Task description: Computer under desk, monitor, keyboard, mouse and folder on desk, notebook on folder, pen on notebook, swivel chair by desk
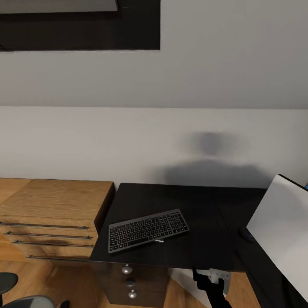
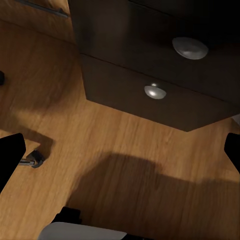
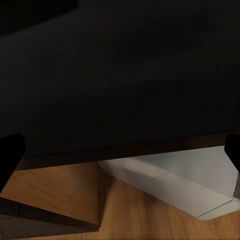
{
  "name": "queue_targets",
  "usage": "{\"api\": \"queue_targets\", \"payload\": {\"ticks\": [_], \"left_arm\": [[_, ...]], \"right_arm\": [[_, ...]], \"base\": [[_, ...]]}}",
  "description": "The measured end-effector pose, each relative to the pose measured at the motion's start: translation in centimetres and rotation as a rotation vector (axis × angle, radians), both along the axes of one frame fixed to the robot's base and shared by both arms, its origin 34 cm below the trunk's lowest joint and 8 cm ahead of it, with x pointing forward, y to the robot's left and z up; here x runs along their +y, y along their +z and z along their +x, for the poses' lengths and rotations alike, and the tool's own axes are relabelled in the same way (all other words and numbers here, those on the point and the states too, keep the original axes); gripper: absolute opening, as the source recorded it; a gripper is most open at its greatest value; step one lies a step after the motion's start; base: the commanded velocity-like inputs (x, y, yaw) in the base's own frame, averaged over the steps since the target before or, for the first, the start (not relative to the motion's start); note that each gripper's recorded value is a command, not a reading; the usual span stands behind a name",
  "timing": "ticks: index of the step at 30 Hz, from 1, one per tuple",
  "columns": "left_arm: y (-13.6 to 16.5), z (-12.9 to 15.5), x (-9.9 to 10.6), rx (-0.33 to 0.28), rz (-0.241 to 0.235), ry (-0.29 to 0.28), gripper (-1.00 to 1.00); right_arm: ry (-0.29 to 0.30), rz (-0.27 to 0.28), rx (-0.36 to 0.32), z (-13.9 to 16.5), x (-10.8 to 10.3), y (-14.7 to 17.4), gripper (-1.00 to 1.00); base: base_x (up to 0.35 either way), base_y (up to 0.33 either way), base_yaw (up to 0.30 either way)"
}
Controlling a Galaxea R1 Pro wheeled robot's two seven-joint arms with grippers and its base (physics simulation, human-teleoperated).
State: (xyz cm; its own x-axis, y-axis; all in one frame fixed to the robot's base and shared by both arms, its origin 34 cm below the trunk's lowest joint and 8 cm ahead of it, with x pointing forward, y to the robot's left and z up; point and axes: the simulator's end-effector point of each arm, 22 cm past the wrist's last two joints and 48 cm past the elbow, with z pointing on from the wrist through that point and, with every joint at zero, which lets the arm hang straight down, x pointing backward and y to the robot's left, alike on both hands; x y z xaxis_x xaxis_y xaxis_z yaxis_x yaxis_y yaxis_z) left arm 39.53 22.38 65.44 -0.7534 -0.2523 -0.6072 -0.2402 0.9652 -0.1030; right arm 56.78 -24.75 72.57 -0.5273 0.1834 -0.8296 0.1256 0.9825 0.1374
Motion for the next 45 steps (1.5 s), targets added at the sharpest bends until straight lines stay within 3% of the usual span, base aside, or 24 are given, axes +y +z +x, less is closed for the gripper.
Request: {"api": "queue_targets", "payload": {"ticks": [18,35,40,45], "left_arm": [[0.0,0.0,0.0,0.0,0.0,0.0,1.0],[0.0,0.0,0.0,0.0,0.0,0.001,1.0],[0.0,0.0,0.0,0.001,0.0,0.001,1.0],[0.0,-0.1,0.0,0.002,0.0,0.001,1.0]], "right_arm": [[0.002,-0.001,0.001,0.0,0.0,0.0,1.0],[-0.005,-0.002,-0.007,0.2,-0.3,0.2,1.0],[-0.008,-0.005,-0.015,1.2,-0.6,0.7,1.0],[-0.006,0.003,0.038,3.4,-1.3,1.1,1.0]], "base": [[-0.002,0.0,0.0],[-0.118,0.0,0.0],[-0.004,0.0,0.0],[-0.001,0.0,0.0]]}}
